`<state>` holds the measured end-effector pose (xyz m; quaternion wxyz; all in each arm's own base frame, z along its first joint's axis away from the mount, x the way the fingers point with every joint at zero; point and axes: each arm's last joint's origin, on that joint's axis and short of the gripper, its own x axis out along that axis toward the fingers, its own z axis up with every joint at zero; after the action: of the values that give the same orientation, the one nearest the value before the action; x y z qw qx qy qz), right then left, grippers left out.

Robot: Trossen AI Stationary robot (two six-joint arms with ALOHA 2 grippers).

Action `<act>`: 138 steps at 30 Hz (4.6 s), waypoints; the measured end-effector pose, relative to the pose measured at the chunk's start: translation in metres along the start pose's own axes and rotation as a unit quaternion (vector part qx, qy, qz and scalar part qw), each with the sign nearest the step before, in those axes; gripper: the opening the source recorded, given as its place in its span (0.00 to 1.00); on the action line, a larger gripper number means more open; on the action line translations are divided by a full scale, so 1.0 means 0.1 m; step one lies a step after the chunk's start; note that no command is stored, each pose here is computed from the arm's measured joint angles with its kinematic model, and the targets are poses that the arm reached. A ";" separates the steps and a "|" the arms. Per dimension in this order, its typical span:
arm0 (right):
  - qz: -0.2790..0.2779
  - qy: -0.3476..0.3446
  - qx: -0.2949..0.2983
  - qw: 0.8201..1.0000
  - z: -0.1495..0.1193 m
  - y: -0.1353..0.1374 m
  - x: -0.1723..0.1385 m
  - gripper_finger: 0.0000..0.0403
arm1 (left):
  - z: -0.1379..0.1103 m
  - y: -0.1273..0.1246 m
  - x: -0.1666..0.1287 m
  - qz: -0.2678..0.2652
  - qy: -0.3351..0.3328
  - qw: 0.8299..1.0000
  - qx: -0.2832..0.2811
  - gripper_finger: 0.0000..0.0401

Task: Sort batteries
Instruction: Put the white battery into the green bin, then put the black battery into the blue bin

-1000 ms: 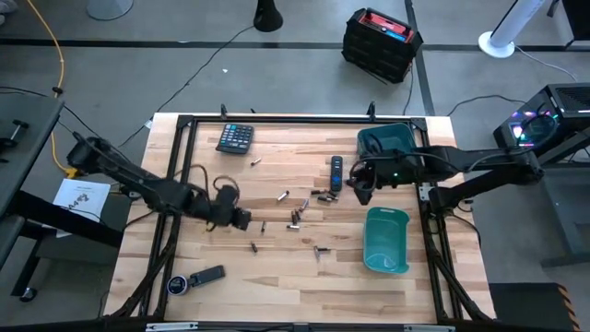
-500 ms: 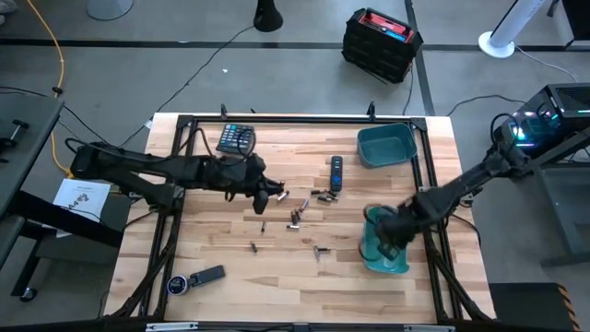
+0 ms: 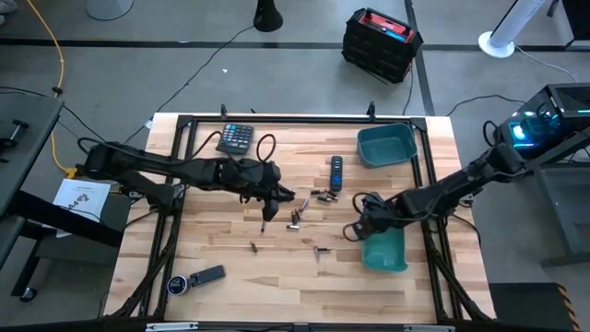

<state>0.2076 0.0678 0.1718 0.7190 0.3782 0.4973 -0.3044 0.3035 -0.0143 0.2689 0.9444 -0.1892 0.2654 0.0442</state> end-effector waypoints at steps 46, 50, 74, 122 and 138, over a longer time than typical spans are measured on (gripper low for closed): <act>0.147 -0.201 -0.401 0.882 2.05 1.99 0.10 0.00 | -0.19 0.15 -1.20 0.137 0.079 0.987 0.019 0.07; 0.067 -0.166 -0.434 0.883 1.99 1.82 -0.23 0.00 | -0.29 0.10 -1.02 0.097 0.072 0.993 0.017 0.07; -0.107 -0.141 -0.337 0.925 1.65 1.06 -1.42 0.00 | -0.30 -0.13 0.03 -0.017 0.182 0.980 0.083 0.47; -0.170 -0.085 -0.206 0.960 1.33 0.58 -1.71 0.00 | -1.65 -0.37 0.42 -0.021 0.383 0.873 0.300 0.05; -0.149 -0.093 0.091 0.980 1.89 -0.96 -0.62 0.00 | -0.84 -0.35 -0.69 0.056 0.203 0.969 0.131 0.01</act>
<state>0.2014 -0.1391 0.2484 0.6713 0.3332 0.4495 -0.4860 0.2097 -0.0775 0.2501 0.8831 -0.0538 0.4655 0.0226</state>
